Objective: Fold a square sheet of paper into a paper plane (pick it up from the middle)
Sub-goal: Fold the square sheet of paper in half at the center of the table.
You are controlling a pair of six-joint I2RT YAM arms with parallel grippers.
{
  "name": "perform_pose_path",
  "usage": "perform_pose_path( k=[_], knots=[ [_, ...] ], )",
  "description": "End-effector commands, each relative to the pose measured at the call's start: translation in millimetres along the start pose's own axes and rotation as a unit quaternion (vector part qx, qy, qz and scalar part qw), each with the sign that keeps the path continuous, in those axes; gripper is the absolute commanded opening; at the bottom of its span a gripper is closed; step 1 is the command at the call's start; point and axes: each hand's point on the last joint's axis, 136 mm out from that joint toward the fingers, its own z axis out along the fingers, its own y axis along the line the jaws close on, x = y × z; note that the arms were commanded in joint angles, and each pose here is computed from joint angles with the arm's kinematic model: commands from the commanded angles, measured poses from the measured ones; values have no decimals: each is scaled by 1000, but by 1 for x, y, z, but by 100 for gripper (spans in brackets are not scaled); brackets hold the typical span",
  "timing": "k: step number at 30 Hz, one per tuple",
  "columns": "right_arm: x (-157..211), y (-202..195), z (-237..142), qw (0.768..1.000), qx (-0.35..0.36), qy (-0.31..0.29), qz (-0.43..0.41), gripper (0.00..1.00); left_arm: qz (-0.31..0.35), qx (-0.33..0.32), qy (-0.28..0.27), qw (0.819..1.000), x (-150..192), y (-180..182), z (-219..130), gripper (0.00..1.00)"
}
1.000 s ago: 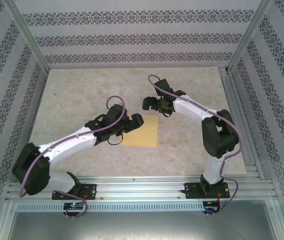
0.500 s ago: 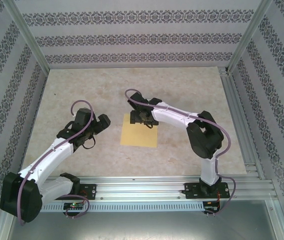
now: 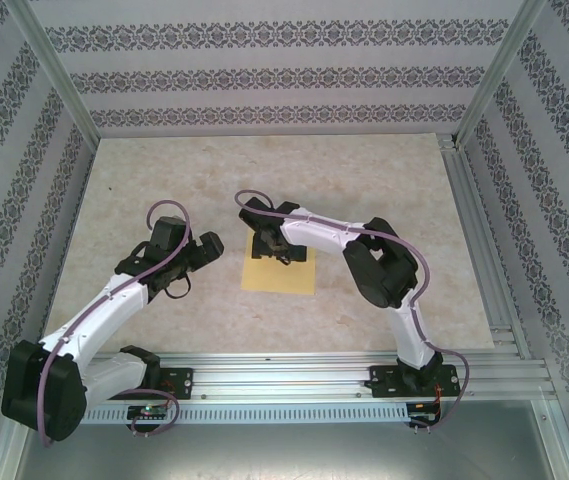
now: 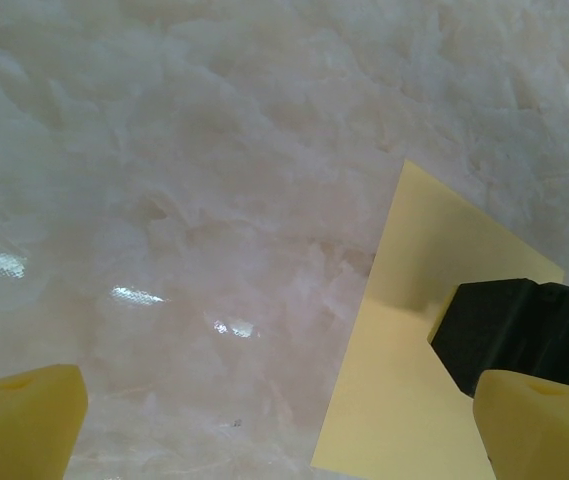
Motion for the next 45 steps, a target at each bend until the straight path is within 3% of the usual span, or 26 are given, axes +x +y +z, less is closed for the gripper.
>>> perform_pose_path(
  k=[1,7,15,21,37,45],
  knots=[
    [6,-1,8,1000,18,10,2,90,9,2,6,1000,-2,-1,0,100],
    [17,2,23,999,12,31,-1,87,11,-2,13,1000,0,0,2,100],
    [19,3,22,999,-9,37,-2,75,12,-5,21,1000,1,0,3,100],
    [4,6,-1,1000,-18,12,-17,70,8,-7,25,1000,2,0,2,100],
    [-14,12,-50,997,-69,-24,-27,47,-3,-6,27,1000,2,-1,-1,100],
    [-19,30,-79,986,-163,-29,-23,44,-6,-1,31,1000,2,-5,-3,100]
  ],
)
